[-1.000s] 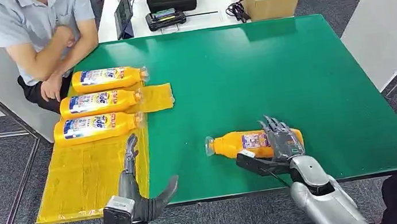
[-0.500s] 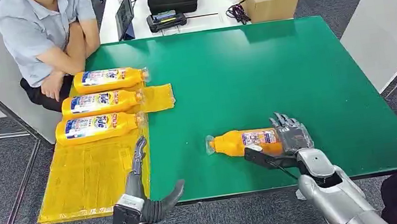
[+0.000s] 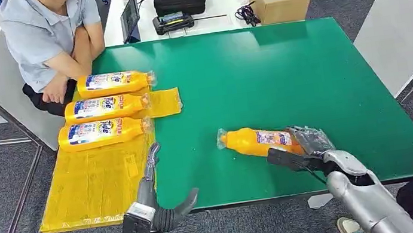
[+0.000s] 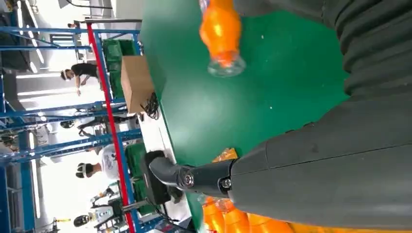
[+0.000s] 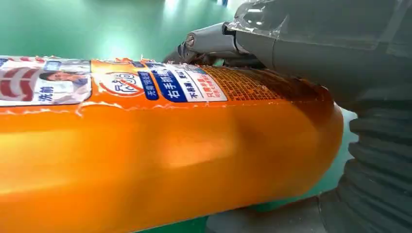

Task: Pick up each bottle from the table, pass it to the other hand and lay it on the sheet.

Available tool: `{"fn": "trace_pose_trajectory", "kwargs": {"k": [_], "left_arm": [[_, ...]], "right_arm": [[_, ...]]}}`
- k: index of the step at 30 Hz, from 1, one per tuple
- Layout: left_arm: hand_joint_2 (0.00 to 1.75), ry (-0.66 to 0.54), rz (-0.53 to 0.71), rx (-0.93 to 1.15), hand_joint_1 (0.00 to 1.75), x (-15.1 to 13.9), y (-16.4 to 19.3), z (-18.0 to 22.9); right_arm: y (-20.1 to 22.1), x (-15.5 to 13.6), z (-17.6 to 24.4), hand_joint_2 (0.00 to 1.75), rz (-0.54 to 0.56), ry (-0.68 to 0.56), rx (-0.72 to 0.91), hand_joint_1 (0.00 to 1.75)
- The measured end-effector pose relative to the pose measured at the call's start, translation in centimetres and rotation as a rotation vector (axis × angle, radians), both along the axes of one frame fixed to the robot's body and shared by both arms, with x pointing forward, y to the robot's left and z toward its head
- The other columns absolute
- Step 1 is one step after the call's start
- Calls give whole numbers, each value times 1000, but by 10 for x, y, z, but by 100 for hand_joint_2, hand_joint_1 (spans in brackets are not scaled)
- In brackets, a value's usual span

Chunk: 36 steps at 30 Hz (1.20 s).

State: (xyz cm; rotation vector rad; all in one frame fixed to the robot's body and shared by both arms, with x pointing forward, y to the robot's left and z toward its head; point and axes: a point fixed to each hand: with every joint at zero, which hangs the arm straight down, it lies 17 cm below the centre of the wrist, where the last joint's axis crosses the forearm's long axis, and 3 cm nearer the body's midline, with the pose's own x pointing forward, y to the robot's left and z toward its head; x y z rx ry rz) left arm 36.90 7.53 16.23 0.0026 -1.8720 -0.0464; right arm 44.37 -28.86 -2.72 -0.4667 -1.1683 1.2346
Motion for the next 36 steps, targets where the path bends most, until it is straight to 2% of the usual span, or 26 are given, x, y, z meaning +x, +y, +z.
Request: {"fn": "trace_pose_trajectory", "kwargs": {"k": [8,13,18,20,22,24,26,29,36], "left_arm": [[175,-3,-30,7,0,2,-11,-2],[175,-7,-44,-28,0,2,-13,-3],[175,-5,-48,-45,0,3,-14,-4],[175,24,-57,-107,0,4,-14,-7],[175,109,-83,-212,0,7,-16,-17],[175,226,-138,-350,0,6,-23,-36],[175,285,-167,-436,0,5,-28,-48],[175,311,-176,-459,0,5,-32,-57],[175,337,-177,-461,0,6,-34,-67]], "right_arm": [[-12,-1,-6,175,-34,23,70,175],[-2,-7,3,175,-21,41,282,175],[-2,-11,5,175,-29,40,348,175],[2,-14,9,175,-31,31,409,175],[13,-18,15,175,-31,23,480,175],[37,-22,30,175,4,32,577,175],[62,-28,46,175,45,69,696,175],[85,-32,61,175,78,84,775,175],[98,-33,76,175,117,66,808,175]]}}
